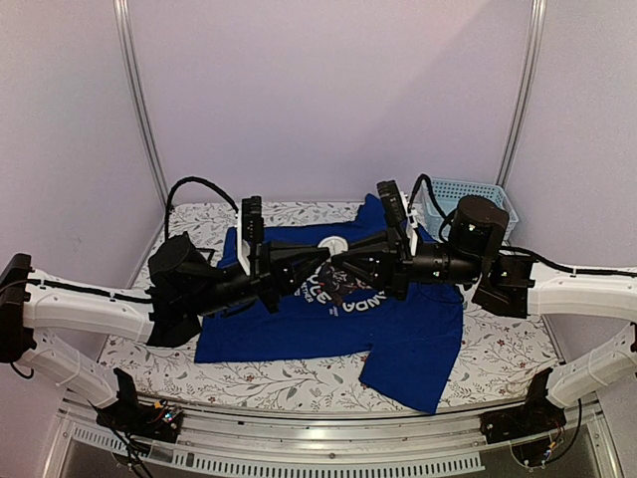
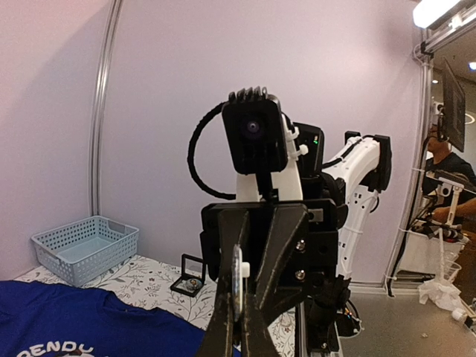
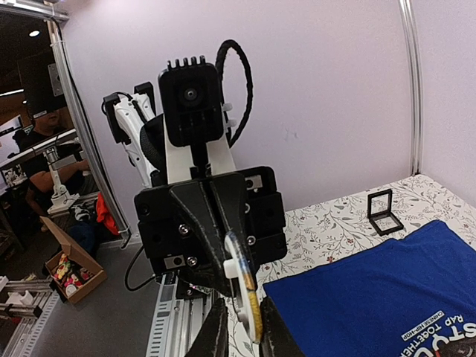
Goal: Pin the brooch onto the clothing
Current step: Open the brooch at the center of the board.
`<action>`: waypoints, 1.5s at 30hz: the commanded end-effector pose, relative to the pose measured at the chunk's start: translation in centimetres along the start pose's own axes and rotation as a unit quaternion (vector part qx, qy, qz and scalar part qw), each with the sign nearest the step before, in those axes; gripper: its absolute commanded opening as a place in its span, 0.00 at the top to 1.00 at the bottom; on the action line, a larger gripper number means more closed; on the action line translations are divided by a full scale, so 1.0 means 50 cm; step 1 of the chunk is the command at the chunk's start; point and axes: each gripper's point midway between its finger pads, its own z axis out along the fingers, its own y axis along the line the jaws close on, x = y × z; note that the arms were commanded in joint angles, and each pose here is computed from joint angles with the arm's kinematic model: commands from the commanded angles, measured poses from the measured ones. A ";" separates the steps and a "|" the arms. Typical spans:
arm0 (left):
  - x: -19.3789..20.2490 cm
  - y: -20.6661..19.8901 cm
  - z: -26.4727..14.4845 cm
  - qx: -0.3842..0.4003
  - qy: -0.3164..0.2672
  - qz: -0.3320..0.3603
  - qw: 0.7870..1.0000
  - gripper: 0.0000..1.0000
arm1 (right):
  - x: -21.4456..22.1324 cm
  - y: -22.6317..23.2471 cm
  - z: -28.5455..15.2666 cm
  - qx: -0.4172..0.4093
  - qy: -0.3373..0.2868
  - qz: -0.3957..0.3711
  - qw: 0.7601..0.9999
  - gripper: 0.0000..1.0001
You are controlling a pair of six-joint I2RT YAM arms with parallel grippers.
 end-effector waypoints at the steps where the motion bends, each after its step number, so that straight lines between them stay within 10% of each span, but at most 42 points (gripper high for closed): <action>1: -0.010 -0.012 0.010 0.009 -0.007 0.007 1.000 1.00 | -0.032 0.021 -0.002 -0.018 -0.015 -0.016 1.000 0.85; 13: -0.009 -0.016 0.010 0.012 -0.007 0.009 1.000 1.00 | -0.050 0.012 -0.013 0.007 -0.032 -0.019 0.999 0.68; 45: -0.006 -0.024 0.017 0.019 -0.003 0.016 1.000 1.00 | -0.032 -0.014 -0.007 0.036 -0.024 -0.008 0.999 0.95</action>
